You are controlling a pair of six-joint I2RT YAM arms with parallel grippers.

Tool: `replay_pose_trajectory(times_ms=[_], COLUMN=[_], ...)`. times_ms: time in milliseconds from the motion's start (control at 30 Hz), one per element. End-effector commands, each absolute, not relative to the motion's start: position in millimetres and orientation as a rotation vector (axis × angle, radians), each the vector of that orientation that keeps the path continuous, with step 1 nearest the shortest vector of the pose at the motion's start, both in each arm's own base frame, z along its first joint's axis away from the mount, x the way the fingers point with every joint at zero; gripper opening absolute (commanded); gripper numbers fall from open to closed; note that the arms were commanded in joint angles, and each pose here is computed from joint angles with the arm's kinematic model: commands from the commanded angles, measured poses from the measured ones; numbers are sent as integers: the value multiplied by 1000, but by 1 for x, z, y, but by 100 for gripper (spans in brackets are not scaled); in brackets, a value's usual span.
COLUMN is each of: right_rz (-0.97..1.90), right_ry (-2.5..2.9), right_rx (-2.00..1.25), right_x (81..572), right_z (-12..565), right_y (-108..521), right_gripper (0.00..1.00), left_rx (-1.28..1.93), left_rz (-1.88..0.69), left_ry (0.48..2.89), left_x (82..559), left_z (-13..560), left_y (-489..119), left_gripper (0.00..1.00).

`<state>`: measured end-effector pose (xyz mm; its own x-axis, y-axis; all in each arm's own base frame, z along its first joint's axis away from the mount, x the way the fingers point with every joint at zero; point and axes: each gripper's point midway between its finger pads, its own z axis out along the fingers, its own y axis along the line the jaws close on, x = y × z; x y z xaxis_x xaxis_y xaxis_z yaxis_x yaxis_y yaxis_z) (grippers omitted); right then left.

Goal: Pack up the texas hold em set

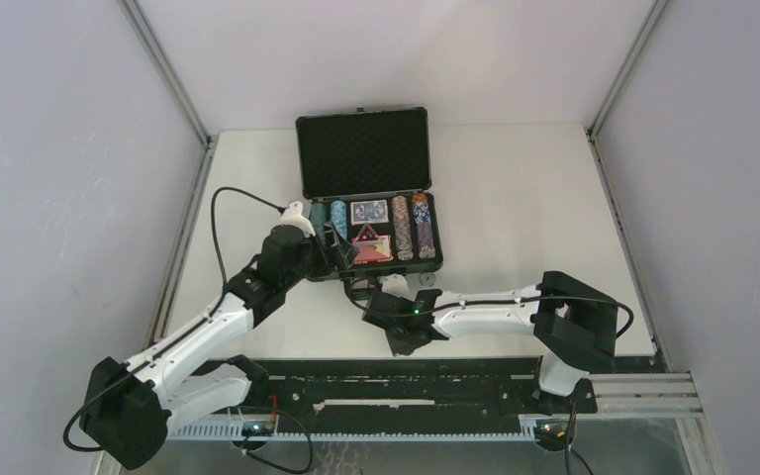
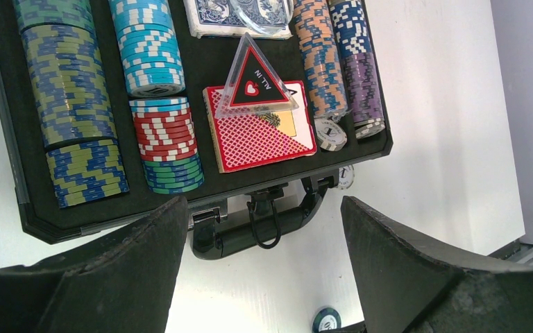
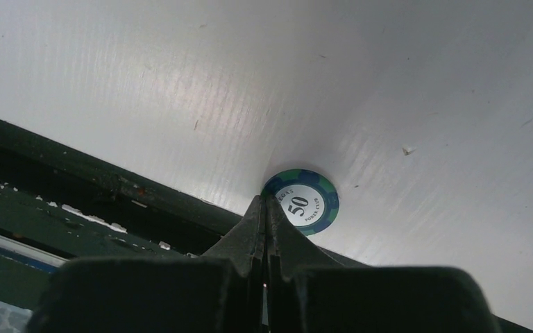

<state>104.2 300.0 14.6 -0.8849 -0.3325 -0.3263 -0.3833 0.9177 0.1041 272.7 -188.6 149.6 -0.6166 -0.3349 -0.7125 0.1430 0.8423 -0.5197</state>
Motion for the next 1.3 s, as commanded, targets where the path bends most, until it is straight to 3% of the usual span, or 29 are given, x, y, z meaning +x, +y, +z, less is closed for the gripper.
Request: replay_pose_trajectory(times_ms=[0, 667, 1267], right_rz=[254, 288, 271], right_ry=[2805, 2777, 2697], right_rx=[-540, -561, -498], right_x=[91, 84, 138], right_z=[12, 24, 48], right_y=[307, 316, 301], right_gripper=[0, 0, 0], left_rx=[-141, -135, -144], left_rz=[-715, -724, -705], left_ry=[2112, 2112, 2126], left_x=[271, 270, 272], left_z=[153, 153, 149], left_y=[-192, -193, -192], left_gripper=[85, 86, 86])
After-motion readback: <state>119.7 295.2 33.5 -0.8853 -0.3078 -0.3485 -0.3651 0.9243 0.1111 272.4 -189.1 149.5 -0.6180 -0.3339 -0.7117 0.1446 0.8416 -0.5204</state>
